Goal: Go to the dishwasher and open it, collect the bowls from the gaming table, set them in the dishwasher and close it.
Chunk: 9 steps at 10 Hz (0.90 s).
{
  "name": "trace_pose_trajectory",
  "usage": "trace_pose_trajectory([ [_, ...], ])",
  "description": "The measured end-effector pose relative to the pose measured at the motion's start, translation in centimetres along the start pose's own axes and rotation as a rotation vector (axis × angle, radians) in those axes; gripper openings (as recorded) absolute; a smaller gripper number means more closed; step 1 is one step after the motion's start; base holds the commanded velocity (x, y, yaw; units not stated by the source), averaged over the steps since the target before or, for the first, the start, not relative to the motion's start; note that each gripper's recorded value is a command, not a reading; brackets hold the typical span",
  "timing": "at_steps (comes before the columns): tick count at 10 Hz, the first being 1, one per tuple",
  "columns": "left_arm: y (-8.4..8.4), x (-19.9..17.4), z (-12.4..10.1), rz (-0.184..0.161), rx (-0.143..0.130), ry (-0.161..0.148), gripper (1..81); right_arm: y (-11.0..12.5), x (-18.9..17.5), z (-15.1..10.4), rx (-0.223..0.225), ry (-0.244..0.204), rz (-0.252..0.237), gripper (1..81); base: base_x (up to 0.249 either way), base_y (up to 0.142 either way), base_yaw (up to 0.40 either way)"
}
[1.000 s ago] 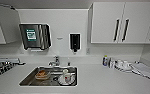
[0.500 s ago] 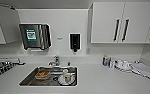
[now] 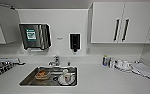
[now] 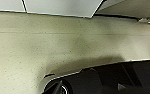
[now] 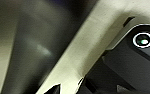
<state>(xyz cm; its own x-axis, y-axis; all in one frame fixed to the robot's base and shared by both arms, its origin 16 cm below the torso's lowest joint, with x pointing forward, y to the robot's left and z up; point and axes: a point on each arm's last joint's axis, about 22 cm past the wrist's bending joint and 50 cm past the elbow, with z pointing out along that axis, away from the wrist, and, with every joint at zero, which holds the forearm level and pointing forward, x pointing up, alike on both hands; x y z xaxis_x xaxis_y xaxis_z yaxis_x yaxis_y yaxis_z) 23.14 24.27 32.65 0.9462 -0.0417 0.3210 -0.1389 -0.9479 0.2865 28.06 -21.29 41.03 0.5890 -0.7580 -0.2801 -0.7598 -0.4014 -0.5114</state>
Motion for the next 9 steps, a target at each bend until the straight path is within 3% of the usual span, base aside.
trace_pose_trajectory([
  [2,-0.6,-0.5,-0.3,0.0,0.008,-0.007,81.1,-8.7,3.5,-0.7,0.127,0.057,-0.098,81.1,0.0,0.0,0.0],
  [3,-0.7,-0.8,-0.3,-0.001,0.01,-0.011,81.1,-11.1,4.8,-1.1,0.146,0.069,-0.127,81.1,0.0,0.0,0.0],
  [6,-0.7,-0.9,-0.3,-0.001,0.01,-0.012,81.1,-10.1,4.7,-1.4,0.064,0.014,-0.22,81.1,0.0,0.0,0.0],
  [8,-0.8,-0.8,-0.4,-0.001,0.011,-0.011,81.1,-12.4,6.1,-2.3,0.003,-0.02,-0.318,81.1,0.0,0.0,0.0],
  [9,-0.8,-0.8,-0.4,-0.001,0.011,-0.012,81.1,-12.7,6.3,-2.5,-0.031,-0.039,-0.32,81.1,0.0,0.0,0.0],
])
